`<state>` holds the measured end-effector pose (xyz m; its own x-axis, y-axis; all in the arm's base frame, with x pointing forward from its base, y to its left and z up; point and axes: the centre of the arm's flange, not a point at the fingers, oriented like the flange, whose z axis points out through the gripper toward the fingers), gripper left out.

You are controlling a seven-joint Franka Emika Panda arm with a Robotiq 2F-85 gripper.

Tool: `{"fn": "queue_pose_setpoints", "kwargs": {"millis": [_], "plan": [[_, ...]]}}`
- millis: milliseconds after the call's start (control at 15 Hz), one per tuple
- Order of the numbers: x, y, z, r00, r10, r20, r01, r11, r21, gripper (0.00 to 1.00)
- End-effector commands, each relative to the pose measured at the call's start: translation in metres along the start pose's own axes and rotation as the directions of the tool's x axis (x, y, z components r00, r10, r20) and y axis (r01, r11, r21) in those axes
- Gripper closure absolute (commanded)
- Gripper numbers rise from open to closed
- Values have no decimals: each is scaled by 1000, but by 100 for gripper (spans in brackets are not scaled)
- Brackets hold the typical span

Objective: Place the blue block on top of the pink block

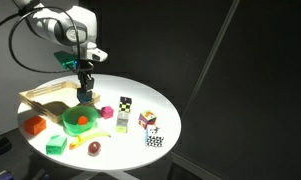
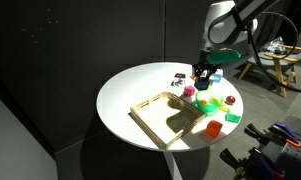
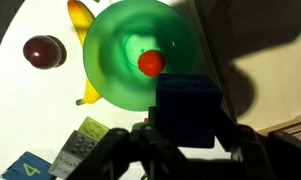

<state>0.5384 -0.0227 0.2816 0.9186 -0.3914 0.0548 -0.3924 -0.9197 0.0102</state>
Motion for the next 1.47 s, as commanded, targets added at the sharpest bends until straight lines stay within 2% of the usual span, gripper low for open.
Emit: {"fn": "queue_pose_setpoints", "kwargs": {"millis": [0, 600, 667, 1400], "plan": [[0, 0, 0, 1000, 1, 1, -1, 1000, 0, 43], [-1, 0, 3, 1000, -1, 5, 1, 1000, -2, 43], [-1, 0, 3, 1000, -1, 5, 1, 1000, -2, 68], [41, 13, 1, 997, 74, -25, -74, 997, -25, 68]]}}
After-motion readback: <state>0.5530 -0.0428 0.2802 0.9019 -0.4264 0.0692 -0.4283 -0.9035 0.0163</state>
